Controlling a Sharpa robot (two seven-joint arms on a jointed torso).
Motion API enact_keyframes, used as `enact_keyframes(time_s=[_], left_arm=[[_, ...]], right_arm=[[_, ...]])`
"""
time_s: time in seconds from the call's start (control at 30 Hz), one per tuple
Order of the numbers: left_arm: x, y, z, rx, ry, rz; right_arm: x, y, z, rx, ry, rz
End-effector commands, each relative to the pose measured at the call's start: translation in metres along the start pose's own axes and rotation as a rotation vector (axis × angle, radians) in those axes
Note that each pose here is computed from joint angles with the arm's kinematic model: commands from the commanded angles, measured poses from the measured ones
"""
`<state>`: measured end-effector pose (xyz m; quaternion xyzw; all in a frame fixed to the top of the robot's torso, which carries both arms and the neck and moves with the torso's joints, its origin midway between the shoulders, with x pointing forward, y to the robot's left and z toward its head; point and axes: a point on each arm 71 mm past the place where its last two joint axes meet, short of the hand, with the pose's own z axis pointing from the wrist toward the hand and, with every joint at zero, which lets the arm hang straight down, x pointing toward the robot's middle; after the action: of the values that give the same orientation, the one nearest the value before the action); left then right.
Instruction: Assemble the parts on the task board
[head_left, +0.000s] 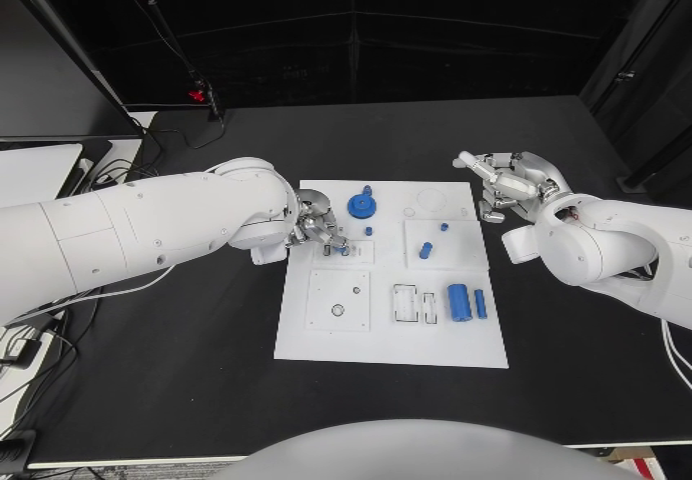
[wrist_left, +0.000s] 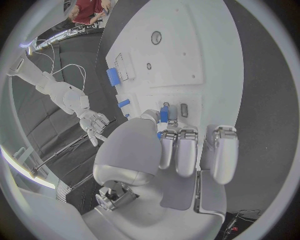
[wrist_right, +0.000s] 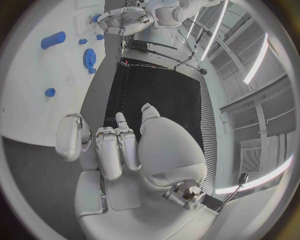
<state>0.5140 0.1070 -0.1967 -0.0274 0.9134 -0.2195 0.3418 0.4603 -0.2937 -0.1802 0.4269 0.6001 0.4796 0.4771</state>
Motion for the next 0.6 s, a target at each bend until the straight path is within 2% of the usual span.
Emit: enact_keyframes(time_s=[0.03, 0.6], left_arm=[[-0.0006, 0.0001, 0.0008, -0.02, 0.004, 0.006], [-0.002, 0.0008, 0.0055, -0.049, 0.026, 0.02]], right_arm=[[0.0012, 0.0013, 0.0002, -0.007, 0.007, 0.004], [0.0018, 0.0002, -0.0001, 0.01, 0.005, 0.04]])
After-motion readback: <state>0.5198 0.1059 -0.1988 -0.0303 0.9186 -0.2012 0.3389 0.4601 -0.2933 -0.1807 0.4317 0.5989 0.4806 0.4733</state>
